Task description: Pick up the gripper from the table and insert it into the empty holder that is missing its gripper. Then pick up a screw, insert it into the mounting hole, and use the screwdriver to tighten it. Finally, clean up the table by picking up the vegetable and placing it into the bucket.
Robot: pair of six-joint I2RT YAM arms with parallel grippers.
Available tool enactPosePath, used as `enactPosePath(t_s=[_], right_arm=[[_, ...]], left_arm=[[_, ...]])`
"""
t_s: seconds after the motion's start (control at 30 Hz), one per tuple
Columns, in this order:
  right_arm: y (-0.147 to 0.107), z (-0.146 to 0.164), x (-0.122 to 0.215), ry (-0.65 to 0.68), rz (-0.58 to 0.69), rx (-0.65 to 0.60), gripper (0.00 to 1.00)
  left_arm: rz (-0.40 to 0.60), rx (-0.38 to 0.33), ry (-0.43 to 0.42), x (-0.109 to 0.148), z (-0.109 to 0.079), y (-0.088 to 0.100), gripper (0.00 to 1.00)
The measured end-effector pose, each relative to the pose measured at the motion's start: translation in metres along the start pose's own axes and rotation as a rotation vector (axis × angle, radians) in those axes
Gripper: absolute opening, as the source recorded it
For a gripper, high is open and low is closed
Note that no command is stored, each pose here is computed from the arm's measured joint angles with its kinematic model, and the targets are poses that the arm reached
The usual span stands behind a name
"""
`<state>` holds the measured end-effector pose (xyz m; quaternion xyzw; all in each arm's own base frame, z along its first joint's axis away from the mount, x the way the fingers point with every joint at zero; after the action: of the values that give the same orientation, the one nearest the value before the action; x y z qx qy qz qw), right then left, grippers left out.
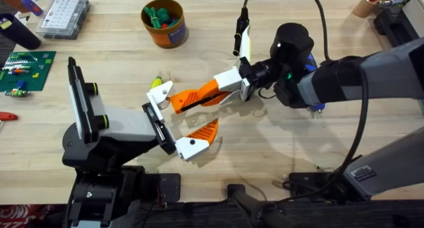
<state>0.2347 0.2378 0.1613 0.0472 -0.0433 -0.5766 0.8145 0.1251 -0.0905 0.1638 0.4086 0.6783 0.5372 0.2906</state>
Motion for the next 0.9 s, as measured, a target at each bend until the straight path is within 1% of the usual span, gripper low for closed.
enactPosePath(t_s=[0.1,0.47,0.67,0.9], right_arm=[[-0.001,-0.001,0.000,-0.002,0.004,-0.018,0.019],[-0.003,0.000,0.000,0.005,0.026,-0.017,0.019],[-0.004,0.013,0.000,0.013,0.024,0.031,0.019],[-0.003,0.015,0.000,0.013,0.021,0.025,0.019]], left_arm=[[-0.002,-0.001,0.006,0.000,0.001,0.000,0.985],[0.001,0.001,0.000,0.000,0.000,0.000,0.985],[0.002,0.001,-0.002,0.000,0.000,0.000,0.986],[0.002,0.002,-0.002,0.000,0.000,0.000,0.985]])
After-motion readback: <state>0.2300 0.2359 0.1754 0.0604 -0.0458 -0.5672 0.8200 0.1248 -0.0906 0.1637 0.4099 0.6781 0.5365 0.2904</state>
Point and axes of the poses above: each hand's point on the last joint's axis, 136 mm out from that joint toward the fingers, its own x axis back along the fingers, its own z axis along the line the jaws close on, y = z × x, the point moved 7 cm from there along x, back along the fingers, and after that the axes turned 7 degrees about x, right-handed, at the moved point
